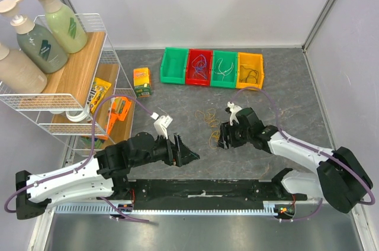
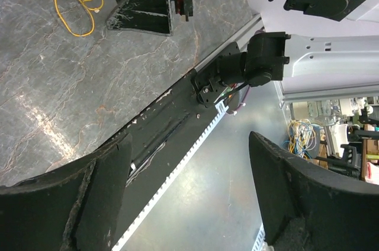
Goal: Untangle the cables
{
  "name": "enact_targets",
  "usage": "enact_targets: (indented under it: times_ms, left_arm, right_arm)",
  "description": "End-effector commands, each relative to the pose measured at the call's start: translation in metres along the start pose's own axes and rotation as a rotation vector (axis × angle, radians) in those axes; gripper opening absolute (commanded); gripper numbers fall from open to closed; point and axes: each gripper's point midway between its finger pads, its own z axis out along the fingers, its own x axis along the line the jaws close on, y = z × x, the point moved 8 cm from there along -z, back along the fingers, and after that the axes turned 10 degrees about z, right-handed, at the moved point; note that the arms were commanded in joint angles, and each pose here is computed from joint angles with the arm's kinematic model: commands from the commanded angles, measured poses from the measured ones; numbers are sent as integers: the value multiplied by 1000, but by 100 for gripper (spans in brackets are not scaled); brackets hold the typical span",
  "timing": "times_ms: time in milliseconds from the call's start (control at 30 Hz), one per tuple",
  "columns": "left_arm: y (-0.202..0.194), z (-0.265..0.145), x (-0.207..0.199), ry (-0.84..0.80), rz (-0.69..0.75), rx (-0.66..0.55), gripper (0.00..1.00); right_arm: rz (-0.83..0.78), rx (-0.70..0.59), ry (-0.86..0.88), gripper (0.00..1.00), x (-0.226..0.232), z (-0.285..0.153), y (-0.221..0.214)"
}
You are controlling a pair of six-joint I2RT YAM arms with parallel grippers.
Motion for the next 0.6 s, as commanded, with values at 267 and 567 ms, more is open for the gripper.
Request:
enact_targets:
  times_ms: [267, 567]
  left_arm:
    - [-3, 1, -3, -54, -66, -15, 84]
    - [-2, 0, -1, -37, -53, -27, 83]
  right_arm:
    - [-113, -89, -25, 31, 16, 33, 27]
    - [-203, -210, 220, 0, 78, -39, 37]
